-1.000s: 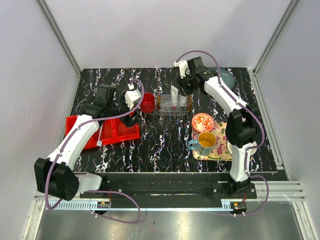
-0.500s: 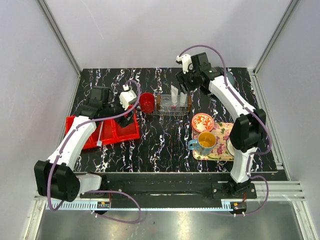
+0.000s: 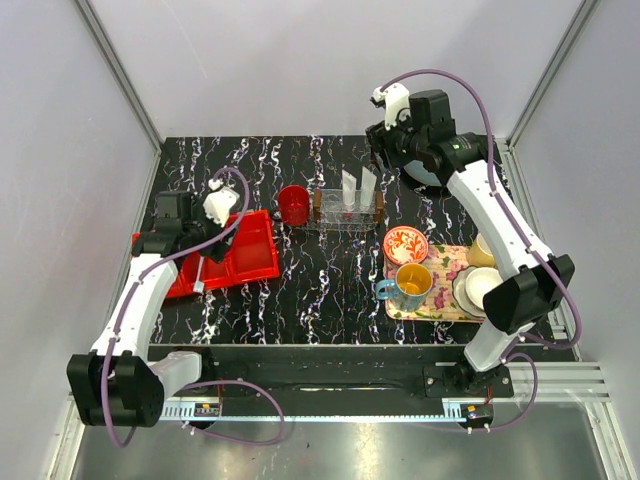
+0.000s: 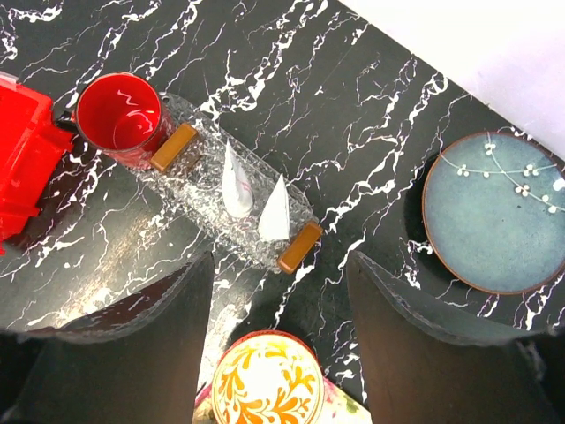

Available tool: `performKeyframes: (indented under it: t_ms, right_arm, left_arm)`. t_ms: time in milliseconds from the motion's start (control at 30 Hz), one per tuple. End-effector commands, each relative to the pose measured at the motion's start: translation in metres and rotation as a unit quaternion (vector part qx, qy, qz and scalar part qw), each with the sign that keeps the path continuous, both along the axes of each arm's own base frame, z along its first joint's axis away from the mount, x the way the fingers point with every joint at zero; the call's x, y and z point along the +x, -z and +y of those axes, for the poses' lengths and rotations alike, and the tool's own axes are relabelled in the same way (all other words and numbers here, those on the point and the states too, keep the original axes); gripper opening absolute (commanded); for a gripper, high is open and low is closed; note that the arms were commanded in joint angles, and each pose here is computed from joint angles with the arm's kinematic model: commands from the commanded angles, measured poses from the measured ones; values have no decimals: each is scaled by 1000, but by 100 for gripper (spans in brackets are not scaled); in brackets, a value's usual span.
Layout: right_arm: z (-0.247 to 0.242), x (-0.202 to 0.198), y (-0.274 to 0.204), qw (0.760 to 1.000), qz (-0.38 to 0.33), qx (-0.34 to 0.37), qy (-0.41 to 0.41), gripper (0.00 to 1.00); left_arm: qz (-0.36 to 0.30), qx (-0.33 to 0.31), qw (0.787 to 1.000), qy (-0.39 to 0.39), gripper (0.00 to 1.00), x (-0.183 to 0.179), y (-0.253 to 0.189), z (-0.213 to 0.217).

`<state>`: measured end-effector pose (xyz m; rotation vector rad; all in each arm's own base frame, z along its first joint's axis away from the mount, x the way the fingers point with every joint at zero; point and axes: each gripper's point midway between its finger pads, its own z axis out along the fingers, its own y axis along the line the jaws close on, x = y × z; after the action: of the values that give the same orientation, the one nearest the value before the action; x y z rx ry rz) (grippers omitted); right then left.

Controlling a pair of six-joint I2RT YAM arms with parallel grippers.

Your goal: Prepare toiletry sets of a toothbrush and toothpaste on the tray

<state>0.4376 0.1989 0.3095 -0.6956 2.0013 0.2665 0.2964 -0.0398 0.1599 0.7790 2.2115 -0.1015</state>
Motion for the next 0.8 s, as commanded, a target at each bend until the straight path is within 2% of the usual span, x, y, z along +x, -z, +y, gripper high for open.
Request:
performKeyframes:
  t_ms: [0, 333, 467, 767]
  right_arm:
    - [-2, -10, -13, 1000, -11, 20, 0, 67]
    - [1, -15, -12, 1000, -11, 28, -9, 66]
    - [2, -16, -10, 999, -9, 29, -11, 65]
    - [2, -18, -5, 999, -5, 28, -15, 65]
  left_arm:
    - [-4, 33, 995, -91, 70, 2, 1, 34]
    - [53, 110, 980, -156, 64, 0, 44, 76]
    - [68, 122, 975, -174, 61, 4, 58, 86]
    - [111, 117, 973, -164, 53, 5, 85, 82]
